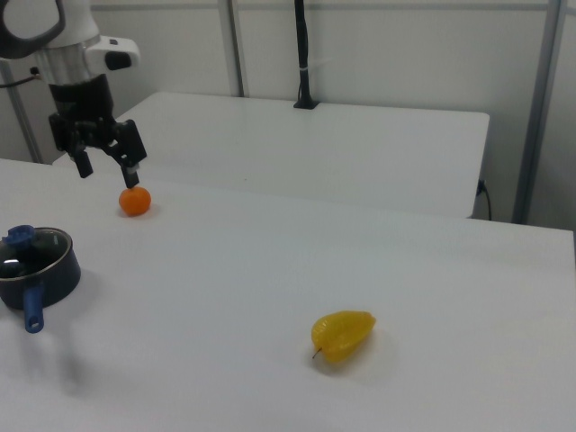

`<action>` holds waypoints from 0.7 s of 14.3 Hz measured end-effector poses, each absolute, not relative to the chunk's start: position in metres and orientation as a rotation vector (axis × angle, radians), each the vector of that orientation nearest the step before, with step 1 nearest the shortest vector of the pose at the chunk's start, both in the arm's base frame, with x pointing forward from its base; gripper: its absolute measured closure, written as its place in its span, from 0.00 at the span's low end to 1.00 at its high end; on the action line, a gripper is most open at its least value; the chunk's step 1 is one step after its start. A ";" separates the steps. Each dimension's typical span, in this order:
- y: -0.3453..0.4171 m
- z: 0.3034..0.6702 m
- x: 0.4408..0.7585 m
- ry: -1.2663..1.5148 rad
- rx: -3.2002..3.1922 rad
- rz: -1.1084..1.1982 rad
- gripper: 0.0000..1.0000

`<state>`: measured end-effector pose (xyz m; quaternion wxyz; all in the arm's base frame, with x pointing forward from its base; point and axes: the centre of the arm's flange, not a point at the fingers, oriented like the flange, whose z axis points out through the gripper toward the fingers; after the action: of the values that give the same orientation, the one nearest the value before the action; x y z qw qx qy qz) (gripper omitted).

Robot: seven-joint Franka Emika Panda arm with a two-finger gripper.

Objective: Open lid

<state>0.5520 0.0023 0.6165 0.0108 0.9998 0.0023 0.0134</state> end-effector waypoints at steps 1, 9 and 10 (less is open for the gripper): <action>0.018 0.616 0.554 0.051 3.131 0.061 0.00; 0.190 0.572 0.550 0.517 3.114 0.133 0.00; 0.207 0.559 0.550 0.561 3.110 0.156 0.00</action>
<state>0.5496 0.2071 0.5587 -0.0113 0.9828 0.1773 0.0494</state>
